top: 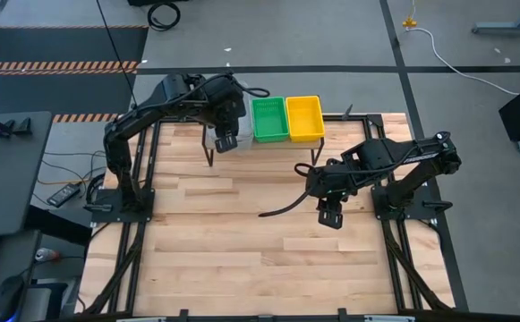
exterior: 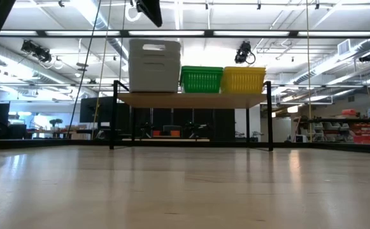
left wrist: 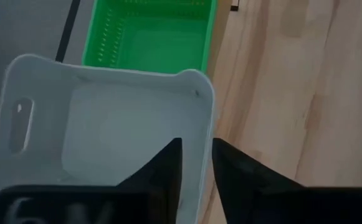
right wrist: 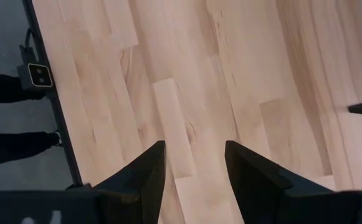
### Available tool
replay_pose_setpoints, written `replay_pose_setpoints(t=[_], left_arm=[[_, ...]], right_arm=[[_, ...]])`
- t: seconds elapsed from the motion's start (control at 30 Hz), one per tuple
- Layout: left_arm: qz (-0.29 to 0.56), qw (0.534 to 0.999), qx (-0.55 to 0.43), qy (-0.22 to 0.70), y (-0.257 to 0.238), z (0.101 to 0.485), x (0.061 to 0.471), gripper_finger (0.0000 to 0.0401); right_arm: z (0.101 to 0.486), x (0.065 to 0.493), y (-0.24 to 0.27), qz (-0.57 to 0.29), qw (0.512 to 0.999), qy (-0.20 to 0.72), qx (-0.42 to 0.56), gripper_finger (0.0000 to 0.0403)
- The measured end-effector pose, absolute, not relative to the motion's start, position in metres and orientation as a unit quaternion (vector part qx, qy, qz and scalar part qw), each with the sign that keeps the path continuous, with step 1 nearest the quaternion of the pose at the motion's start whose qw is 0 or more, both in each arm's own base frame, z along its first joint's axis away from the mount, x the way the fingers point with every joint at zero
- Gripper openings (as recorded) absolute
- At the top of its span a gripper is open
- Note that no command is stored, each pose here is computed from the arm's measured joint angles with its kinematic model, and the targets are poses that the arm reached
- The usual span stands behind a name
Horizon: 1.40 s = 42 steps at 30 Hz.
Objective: Stack baskets on shelf by color
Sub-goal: Stack the gray bin on top of the gray bin on the shelf
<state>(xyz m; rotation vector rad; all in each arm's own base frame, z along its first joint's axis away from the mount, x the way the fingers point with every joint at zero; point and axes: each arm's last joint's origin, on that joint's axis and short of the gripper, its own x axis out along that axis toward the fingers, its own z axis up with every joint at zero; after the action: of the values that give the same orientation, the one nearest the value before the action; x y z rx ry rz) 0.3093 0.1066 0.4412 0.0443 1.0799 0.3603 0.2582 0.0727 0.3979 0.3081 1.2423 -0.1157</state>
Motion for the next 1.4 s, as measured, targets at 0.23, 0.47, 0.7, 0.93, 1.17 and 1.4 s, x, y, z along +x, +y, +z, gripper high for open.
replay_pose_setpoints(t=[0.23,0.47,0.7,0.93,1.17,1.4], left_arm=[[0.178,0.842,0.009,0.509,0.107,0.441,0.309,0.0104],[0.126,0.857,-0.054,0.497,0.102,0.441,0.311,0.0105],[0.100,0.845,-0.060,0.521,0.102,0.434,0.312,0.0105],[0.118,0.834,-0.043,0.538,0.119,0.425,0.316,0.0105],[0.088,0.823,-0.055,0.558,0.124,0.406,0.334,0.0105],[0.076,0.813,-0.048,0.575,0.126,0.393,0.345,0.0105]], right_arm=[[0.398,0.259,0.073,-0.053,0.803,0.576,0.145,0.0172],[0.398,0.259,0.072,-0.059,0.806,0.573,0.140,0.0172],[0.398,0.259,0.072,-0.060,0.807,0.571,0.139,0.0172],[0.398,0.259,0.073,-0.066,0.804,0.571,0.151,0.0172],[0.398,0.256,0.082,-0.047,0.799,0.579,0.156,0.0172],[0.398,0.251,0.092,-0.037,0.794,0.589,0.144,0.0172]])
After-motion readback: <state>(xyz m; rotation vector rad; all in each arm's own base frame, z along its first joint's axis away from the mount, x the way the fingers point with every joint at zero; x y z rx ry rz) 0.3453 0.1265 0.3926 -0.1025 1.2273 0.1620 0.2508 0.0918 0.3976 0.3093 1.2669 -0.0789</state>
